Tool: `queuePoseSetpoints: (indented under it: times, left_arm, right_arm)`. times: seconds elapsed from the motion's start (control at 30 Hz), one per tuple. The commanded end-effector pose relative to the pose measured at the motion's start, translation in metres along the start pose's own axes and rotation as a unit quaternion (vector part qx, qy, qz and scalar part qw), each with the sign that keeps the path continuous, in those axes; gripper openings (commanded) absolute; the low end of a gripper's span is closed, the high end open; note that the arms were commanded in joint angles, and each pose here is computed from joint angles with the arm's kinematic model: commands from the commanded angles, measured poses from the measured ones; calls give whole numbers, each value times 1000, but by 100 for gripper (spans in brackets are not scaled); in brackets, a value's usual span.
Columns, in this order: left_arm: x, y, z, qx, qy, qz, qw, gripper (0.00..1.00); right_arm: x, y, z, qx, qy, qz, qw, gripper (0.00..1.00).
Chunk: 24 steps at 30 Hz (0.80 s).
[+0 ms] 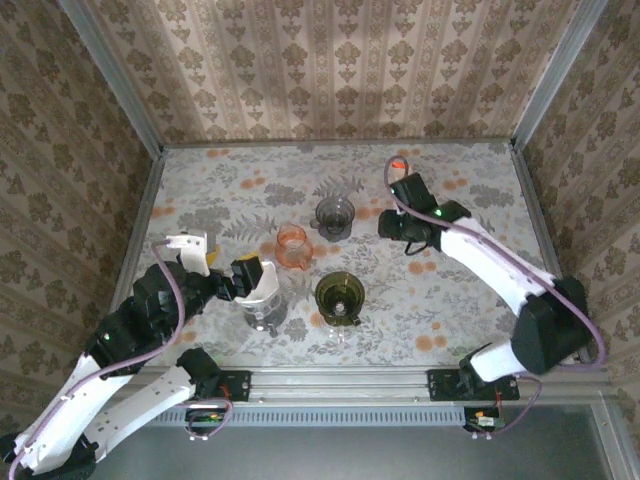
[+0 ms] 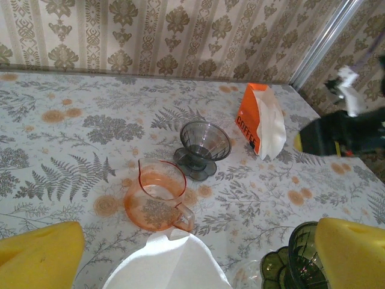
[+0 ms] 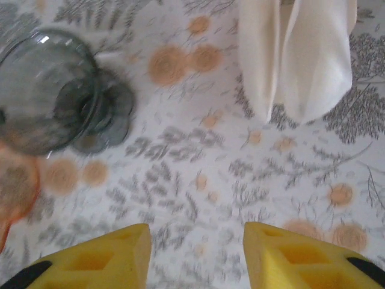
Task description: Place the coffee filter in the dripper
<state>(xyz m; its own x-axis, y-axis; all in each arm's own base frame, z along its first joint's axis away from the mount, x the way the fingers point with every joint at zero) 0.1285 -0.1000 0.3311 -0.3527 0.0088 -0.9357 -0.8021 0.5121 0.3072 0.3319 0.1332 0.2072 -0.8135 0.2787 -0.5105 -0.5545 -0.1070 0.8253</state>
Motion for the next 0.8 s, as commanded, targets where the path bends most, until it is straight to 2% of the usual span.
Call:
queuePoseSetpoints:
  times: [0.0, 0.3, 0.77]
  left_arm:
    - [-4, 3, 0, 5, -9, -9, 1000, 100]
    - [2, -2, 0, 0, -16, 0, 1000, 100]
    - [4, -11, 0, -8, -23, 10, 1000, 100]
  right_arm:
    - [-49, -4, 5, 9, 5, -58, 998, 42]
    - [-105, -43, -2, 92, 31, -58, 994, 25]
    - [-114, -72, -7, 138, 82, -35, 986, 22]
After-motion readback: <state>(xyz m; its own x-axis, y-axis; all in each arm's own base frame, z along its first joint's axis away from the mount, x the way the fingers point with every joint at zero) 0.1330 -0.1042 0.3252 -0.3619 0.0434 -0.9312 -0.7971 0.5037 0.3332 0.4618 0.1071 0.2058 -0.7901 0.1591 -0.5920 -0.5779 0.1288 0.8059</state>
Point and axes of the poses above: each hand's point on the last joint's axis, 136 mm out from that joint toward the fingers, its own y axis back along the fingers, its own z axis along the line the jaws close on, x = y × z, the point moved 6 cm from there along y, back along the fingers, and after that the axes turned 9 degrees about -y, right-handed, at the moved point
